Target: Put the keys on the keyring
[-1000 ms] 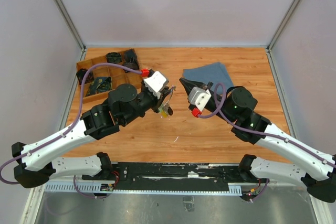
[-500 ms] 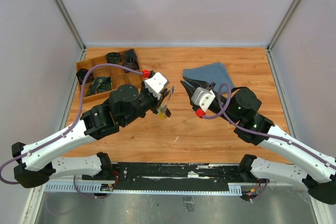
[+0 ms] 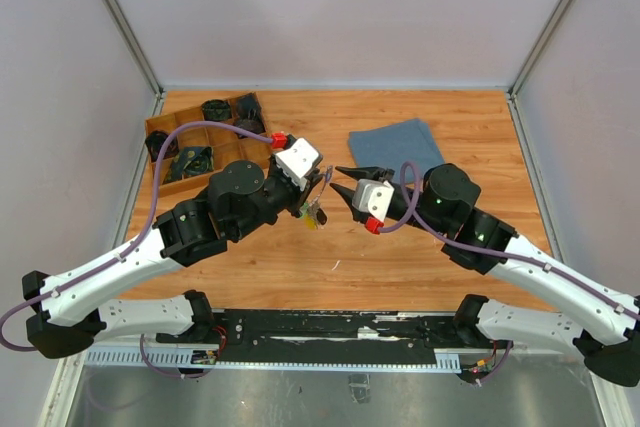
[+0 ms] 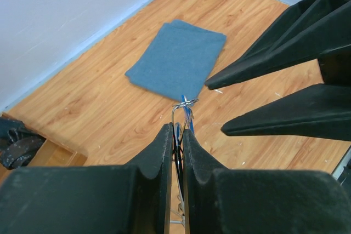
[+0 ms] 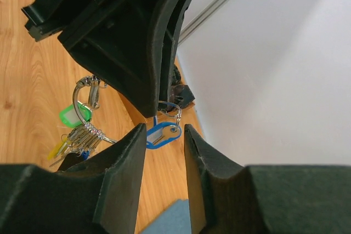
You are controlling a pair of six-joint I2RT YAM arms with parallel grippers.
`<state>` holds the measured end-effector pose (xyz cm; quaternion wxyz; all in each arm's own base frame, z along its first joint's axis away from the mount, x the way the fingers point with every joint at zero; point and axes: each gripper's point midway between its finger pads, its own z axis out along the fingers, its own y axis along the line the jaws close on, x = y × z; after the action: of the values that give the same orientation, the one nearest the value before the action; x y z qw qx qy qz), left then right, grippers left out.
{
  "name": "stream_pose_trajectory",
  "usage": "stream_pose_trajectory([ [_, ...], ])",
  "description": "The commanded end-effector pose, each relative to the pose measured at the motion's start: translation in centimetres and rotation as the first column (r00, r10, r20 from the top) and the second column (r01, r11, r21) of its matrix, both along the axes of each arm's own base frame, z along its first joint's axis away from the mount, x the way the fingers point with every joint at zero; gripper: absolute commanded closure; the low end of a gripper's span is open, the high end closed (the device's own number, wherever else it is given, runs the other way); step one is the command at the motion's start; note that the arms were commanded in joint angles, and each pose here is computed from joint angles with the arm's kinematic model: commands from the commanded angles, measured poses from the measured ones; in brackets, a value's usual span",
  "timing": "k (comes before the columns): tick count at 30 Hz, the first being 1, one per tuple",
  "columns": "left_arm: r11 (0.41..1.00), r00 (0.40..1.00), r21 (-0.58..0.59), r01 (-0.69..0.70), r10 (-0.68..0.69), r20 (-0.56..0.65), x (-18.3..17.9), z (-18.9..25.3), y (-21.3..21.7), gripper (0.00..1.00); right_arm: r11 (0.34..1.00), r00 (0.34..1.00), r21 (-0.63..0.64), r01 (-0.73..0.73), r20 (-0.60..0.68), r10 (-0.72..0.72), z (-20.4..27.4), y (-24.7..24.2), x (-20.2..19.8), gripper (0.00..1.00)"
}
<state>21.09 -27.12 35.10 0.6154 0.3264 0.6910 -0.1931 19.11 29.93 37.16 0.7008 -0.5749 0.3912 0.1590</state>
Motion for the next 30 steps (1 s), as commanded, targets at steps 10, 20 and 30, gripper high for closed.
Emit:
stream_pose_trajectory([
  [10,0.997,0.998,-0.050,0.051,-0.049,0.033,-0.6,1.7,-0.8,1.00,0.999,0.998,0.006,0.052,0.029,-0.052,1.5,0.1,1.5,0.73],
  [20,0.998,0.998,-0.040,0.056,-0.054,0.035,-0.6,1.5,-0.9,1.00,0.997,0.997,-0.002,0.072,0.037,-0.072,1.3,0.1,2.0,0.84],
  [30,0.998,0.998,-0.040,0.052,-0.051,0.036,-0.7,1.5,-0.7,0.99,0.995,0.993,-0.007,0.103,0.050,-0.102,1.4,-0.2,2.6,0.99],
])
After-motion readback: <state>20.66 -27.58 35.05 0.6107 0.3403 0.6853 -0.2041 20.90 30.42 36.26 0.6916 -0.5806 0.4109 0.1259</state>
